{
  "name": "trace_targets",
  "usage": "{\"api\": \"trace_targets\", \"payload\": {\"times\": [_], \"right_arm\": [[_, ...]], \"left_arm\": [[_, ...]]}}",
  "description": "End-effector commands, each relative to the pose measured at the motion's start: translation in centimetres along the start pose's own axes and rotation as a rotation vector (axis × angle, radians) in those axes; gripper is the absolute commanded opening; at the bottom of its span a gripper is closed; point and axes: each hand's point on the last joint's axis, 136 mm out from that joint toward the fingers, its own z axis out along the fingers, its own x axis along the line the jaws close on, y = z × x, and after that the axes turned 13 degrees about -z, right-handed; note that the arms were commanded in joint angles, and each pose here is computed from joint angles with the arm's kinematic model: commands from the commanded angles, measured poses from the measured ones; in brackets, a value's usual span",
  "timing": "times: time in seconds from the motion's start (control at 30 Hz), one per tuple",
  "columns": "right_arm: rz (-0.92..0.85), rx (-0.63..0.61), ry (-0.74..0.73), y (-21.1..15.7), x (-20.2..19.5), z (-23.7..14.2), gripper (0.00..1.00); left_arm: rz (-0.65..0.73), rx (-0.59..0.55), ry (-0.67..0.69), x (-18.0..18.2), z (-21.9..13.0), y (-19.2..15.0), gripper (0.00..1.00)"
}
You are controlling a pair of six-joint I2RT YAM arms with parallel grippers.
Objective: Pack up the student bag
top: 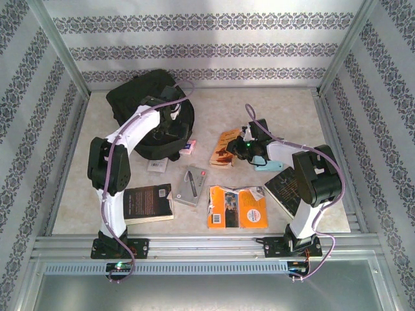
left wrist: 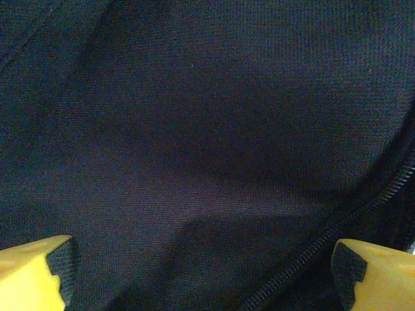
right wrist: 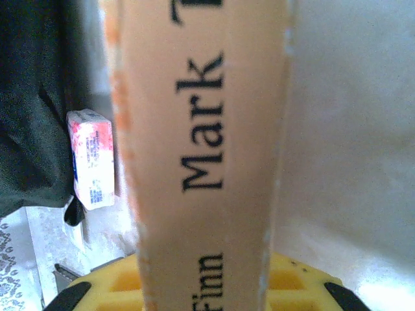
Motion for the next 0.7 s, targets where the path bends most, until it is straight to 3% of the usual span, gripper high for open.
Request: {"api": "trace_targets", "payload": {"times": [0.0,0.17,0.27,0.33,0.4,0.57,0.67], "right_arm": [[-0.039,0.011,0.032,-0.2,1.2,0.1,0.00],[-0.034,0.017,0.036,-0.2,1.2,0.3,0.00],[-0.032,0.013,0.050,0.0,1.5,0.4,0.00],[-0.033,0.011,0.059,0.1,1.7,0.3,0.00],[-0.038,0.010,0.062,0.1,1.9,0.2,0.00],[-0.044,0.001,0.062,0.1,2.1,-0.2,0.00],[-0.051,-0.007,0.061,0.3,2.3,-0.5,0.00]], "left_arm": [[0.051,0.019,-0.020,-0.7,1.2,0.2,1.00],[0.064,0.104,-0.169,-3.3,2.6,-1.5,1.00],[0.058,0.148,-0.147,-3.2,4.9,-2.0,1.00],[0.048,0.157,-0.096,-2.6,6.4,-1.8,0.94],[0.039,0.143,-0.068,-2.3,7.2,-1.3,0.82],[0.024,0.102,-0.053,-2.1,7.4,0.1,0.26],[-0.002,0.086,-0.101,-2.6,6.0,1.0,0.00]]}}
